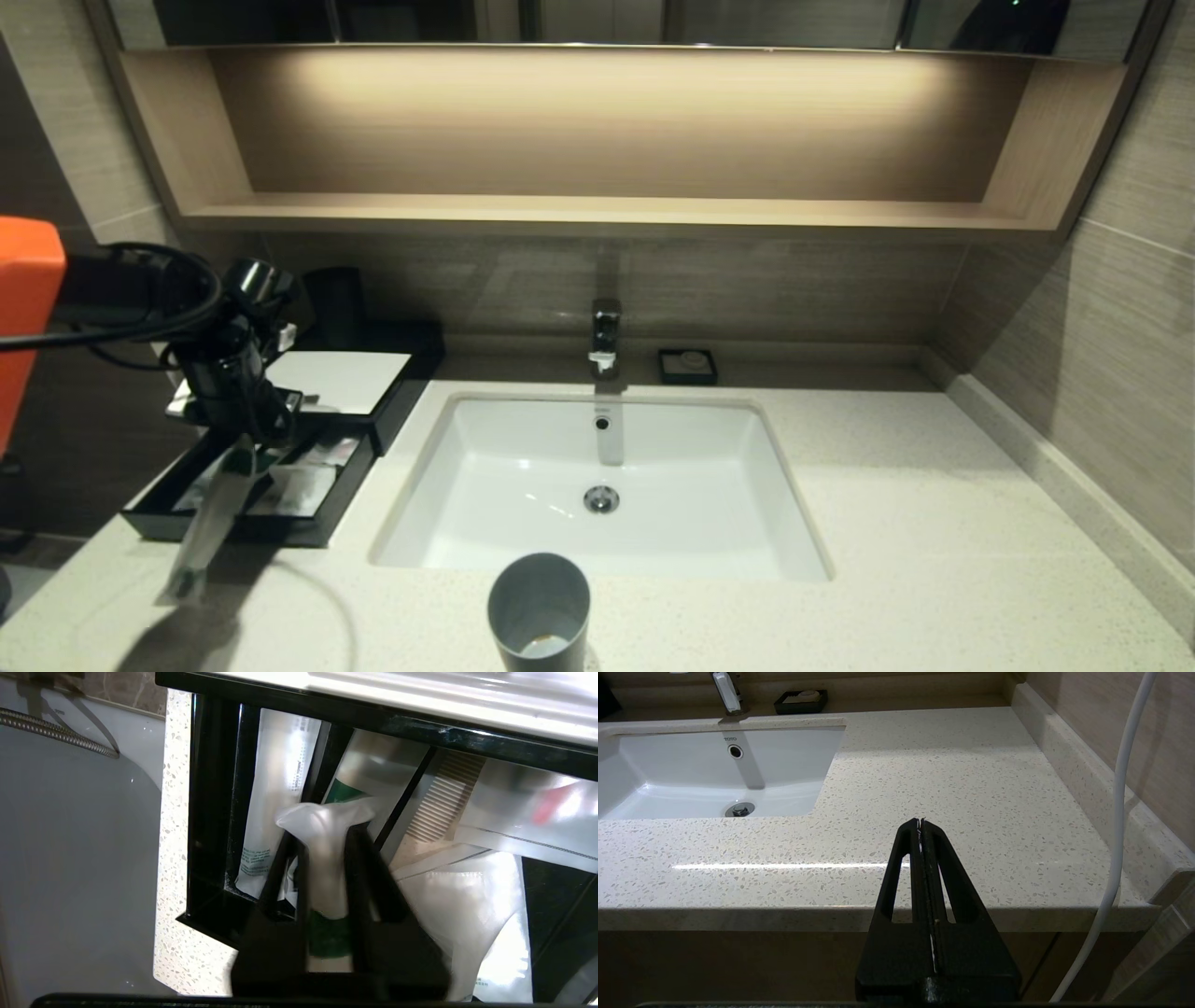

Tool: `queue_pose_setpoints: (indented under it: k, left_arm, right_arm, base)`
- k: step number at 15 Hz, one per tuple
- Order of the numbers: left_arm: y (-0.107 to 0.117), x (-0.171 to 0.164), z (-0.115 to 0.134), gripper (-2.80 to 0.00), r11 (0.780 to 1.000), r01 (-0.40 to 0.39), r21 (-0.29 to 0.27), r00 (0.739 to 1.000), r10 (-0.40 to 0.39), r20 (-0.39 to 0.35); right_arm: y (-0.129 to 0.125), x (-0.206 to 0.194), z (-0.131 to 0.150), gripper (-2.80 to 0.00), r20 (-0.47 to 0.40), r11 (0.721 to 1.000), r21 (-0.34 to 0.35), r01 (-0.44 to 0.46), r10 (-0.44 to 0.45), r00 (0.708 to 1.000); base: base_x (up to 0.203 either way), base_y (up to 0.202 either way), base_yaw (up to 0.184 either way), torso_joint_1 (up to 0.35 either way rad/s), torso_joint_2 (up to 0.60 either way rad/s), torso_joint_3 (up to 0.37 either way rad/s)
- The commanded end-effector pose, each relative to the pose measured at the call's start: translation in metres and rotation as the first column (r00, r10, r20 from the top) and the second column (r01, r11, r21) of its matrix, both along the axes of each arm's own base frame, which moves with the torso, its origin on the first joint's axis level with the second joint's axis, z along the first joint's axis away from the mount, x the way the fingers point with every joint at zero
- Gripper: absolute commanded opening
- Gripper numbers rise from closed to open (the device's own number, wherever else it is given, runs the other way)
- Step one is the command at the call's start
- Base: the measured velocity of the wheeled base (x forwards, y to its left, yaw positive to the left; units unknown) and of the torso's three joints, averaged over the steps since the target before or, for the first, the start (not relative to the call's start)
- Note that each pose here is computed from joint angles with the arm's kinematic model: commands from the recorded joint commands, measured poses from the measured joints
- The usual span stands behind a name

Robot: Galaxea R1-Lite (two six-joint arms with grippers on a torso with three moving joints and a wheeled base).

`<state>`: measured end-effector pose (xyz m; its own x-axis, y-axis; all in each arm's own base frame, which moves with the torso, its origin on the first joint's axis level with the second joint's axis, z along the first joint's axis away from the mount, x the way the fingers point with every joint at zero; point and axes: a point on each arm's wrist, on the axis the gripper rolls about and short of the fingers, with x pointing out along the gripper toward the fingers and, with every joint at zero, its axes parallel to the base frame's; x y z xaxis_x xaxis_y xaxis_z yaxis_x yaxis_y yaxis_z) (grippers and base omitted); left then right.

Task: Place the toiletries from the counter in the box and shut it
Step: Place the bathroom toiletry into the drawer

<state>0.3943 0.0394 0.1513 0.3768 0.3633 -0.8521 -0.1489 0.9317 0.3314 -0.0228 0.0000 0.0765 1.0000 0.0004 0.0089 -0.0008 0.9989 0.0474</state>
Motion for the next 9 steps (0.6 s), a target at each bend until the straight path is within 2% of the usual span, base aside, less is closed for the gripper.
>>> queue_pose_setpoints:
  k: [1, 6, 9]
  left_arm:
    - [0.000, 0.000, -0.002, 0.00, 1.000, -0.003, 0.001, 1.000, 0.003, -0.007]
    - [0.000, 0.002, -0.003, 0.00, 1.000, -0.009, 0.002, 1.000, 0.009, 0.002]
    - [0.000, -0.004, 0.012, 0.00, 1.000, -0.012, 0.002, 0.999, 0.012, 0.038]
  right_arm:
    - [0.000, 0.000, 0.000, -2.80, -0.001, 1.000, 0.000, -0.001, 0.001, 1.000]
    - [0.000, 0.000, 0.000, -2.80, -0.001, 1.000, 0.000, 0.000, 0.000, 1.000]
    - [0.000, 0.000, 0.000, -2.80, -0.001, 1.000, 0.000, 0.000, 0.000, 1.000]
  base:
    - [0.000, 0.000, 0.000, 0.000, 0.00, 0.000]
    - [0.000, 0.000, 0.000, 0.000, 0.00, 0.000]
    - [0.000, 0.000, 0.000, 0.000, 0.00, 0.000]
